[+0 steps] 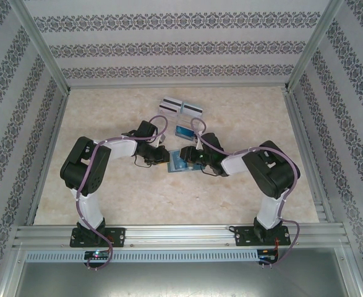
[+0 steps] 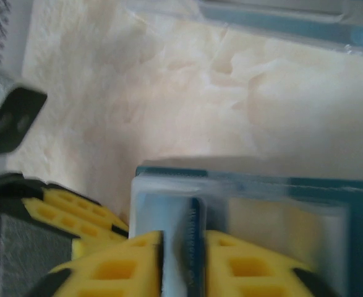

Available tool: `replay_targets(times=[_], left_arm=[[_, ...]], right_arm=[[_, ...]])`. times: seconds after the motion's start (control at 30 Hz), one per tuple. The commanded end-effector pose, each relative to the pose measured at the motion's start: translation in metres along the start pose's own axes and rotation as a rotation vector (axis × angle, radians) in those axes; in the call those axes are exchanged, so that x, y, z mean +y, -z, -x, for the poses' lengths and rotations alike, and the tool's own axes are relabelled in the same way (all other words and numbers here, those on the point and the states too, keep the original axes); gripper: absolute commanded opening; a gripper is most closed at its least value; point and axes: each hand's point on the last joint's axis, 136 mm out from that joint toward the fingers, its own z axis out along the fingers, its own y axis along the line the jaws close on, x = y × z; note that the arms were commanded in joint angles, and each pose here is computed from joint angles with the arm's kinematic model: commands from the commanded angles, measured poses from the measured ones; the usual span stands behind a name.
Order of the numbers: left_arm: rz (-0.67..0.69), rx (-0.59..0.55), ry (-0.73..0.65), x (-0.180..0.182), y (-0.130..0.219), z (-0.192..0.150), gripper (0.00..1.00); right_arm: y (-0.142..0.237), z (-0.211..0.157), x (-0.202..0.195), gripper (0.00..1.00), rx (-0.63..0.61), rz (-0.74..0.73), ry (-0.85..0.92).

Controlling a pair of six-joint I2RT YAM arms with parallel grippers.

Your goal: Put the credit cards into the card holder

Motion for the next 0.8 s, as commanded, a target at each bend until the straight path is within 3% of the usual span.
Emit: replay_targets(times=[0.0,0.1,0.3,0.5,0.63,0.77], left_arm=[[-0.013,0.037,-0.015,-0.003,-0.015,-0.013,0.18],[-0.004,0.037,-0.018,-0.001,-0.015,-0.013,0.17],[0.005,0.035,-0.023,-0.001,-0.014,-0.011,0.17],[0.004,0.034,-0.020,-0.001,-0.014,-0.011,0.17],[-0.001,0.033,-0.019,-0.002,-0.015,-0.009,0.17],[-0.002,0.029,-0.020,-0.004,-0.014,-0.007,0.17]], right_arm=[[0.008,-0.009,0.006,0.36,0.050,-0.041,0.059],[0.023,0.000,0.009,0.44,0.051,-0.064,0.076],[0.053,0.020,0.020,0.48,0.056,-0.095,0.138],[0.063,0.017,0.027,0.43,0.130,-0.077,0.122],[0.050,-0.001,0.030,0.37,0.213,-0.055,0.100],[0.033,-0.016,0.020,0.36,0.269,-0.081,0.093]])
